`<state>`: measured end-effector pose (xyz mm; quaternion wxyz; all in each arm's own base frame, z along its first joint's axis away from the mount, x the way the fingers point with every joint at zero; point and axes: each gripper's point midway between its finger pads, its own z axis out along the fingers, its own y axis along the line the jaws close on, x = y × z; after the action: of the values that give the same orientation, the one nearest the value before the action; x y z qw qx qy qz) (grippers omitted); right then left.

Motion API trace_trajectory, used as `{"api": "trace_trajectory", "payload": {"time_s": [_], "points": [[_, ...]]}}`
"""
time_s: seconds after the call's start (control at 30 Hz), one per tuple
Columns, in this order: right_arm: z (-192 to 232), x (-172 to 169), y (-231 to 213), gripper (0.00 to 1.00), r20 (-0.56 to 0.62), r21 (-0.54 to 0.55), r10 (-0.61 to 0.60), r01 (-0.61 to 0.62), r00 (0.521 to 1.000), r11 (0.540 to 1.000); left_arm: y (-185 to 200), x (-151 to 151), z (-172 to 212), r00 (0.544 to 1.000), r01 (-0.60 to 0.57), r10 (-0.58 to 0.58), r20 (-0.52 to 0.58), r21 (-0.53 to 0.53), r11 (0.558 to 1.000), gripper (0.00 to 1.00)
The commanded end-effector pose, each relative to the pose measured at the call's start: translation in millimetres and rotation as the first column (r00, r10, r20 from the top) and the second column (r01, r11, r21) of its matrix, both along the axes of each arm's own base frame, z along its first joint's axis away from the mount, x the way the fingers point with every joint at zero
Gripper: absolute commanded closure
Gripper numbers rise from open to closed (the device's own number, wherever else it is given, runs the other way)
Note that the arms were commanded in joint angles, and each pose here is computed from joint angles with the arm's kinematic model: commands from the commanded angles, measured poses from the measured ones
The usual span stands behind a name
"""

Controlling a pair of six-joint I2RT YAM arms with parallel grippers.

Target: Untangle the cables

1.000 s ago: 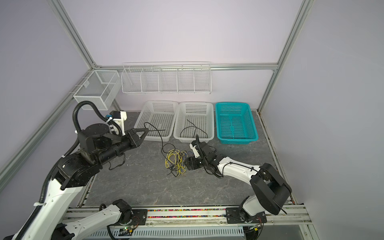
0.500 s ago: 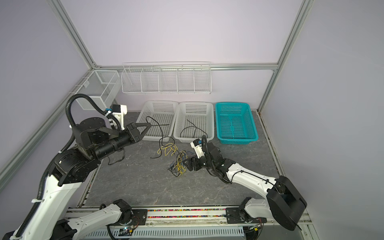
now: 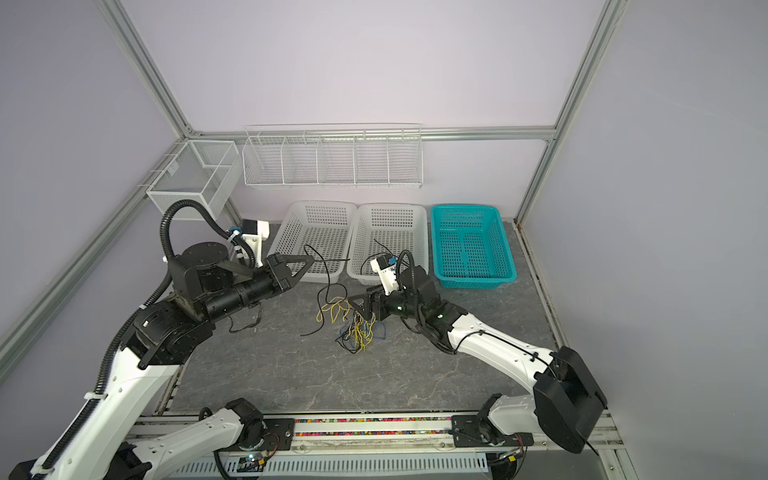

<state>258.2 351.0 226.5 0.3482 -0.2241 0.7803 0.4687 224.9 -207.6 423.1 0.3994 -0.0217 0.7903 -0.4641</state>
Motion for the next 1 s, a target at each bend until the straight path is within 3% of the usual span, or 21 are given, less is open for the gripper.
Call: {"api": "trace_trajectory", "payload": {"time_s": [0.0, 0.47, 0.97], "points": [[13, -1, 21, 0.2, 0.001, 0.067, 0.064, -0.064, 0.998, 0.996, 0, -8, 15, 0.999, 0.02, -0.019, 0.03, -0.056, 0.998, 1.0], [0, 14, 55, 0.29, 0.005, 0.072, 0.09, -0.09, 0.996, 0.993, 0, -15, 14, 0.999, 0.044, -0.041, 0.035, -0.088, 0.995, 1.0], [-12, 17, 62, 0.75, 0.009, 0.053, 0.093, -0.093, 0.996, 0.994, 2, -21, 14, 0.997, 0.057, -0.052, 0.057, -0.099, 0.993, 1.0]]}}
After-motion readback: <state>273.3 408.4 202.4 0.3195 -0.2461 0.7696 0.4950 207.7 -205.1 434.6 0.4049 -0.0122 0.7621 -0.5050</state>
